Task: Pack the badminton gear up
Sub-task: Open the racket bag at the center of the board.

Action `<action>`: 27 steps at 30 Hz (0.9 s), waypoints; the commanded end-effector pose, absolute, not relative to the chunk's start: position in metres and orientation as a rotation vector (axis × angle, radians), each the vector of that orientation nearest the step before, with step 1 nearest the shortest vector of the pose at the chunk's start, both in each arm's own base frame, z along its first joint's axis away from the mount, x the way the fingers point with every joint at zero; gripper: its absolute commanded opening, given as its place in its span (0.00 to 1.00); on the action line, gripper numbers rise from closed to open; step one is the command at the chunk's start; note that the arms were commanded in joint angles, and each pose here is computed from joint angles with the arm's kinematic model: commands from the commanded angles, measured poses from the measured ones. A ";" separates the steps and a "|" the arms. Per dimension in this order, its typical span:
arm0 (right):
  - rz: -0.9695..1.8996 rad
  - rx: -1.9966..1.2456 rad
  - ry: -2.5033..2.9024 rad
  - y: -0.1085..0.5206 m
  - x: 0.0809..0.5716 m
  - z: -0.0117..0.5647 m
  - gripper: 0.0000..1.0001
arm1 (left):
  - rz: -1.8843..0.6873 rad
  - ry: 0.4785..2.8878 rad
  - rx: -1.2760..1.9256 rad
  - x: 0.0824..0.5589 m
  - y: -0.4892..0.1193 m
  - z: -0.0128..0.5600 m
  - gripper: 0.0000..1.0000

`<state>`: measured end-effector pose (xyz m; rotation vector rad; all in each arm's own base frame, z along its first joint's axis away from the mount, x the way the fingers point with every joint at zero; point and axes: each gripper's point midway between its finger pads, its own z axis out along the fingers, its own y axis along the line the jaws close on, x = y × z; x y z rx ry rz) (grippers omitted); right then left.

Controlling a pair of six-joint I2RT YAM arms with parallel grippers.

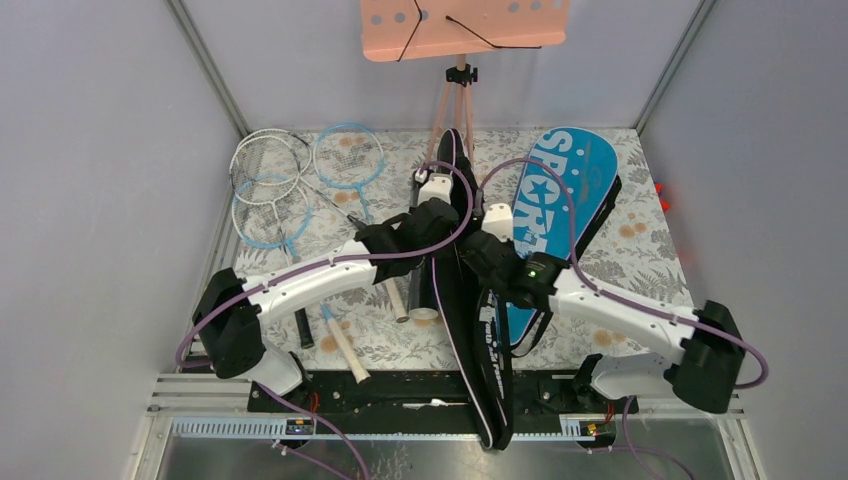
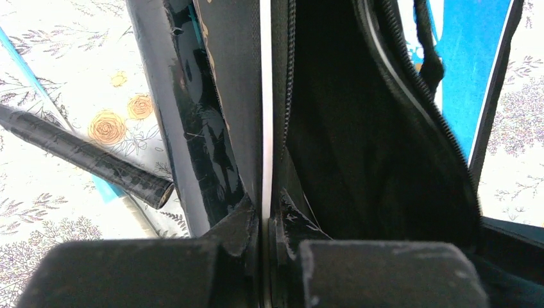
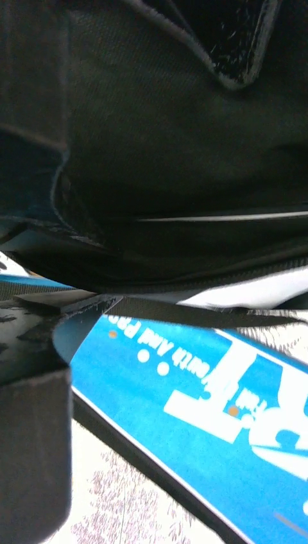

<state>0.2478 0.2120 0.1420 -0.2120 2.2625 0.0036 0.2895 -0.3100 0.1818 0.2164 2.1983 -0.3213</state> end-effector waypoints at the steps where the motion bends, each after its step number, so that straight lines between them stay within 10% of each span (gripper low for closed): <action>1: -0.070 -0.125 2.158 0.174 0.248 0.168 0.29 | -0.384 2.096 0.170 0.304 -0.310 0.210 0.00; 8: 0.011 -0.017 2.240 0.141 0.256 0.145 0.32 | -0.433 2.075 0.213 0.302 -0.303 0.204 0.00; 21: 0.424 -0.262 2.274 0.208 0.254 0.129 0.75 | -0.552 2.078 0.294 0.298 -0.323 0.201 0.00; 23: 0.385 -0.235 2.281 0.205 0.259 0.127 0.71 | -0.557 2.080 0.300 0.298 -0.325 0.202 0.00; 27: 0.248 -0.149 2.291 0.183 0.264 0.126 0.31 | -0.512 2.079 0.292 0.303 -0.319 0.200 0.00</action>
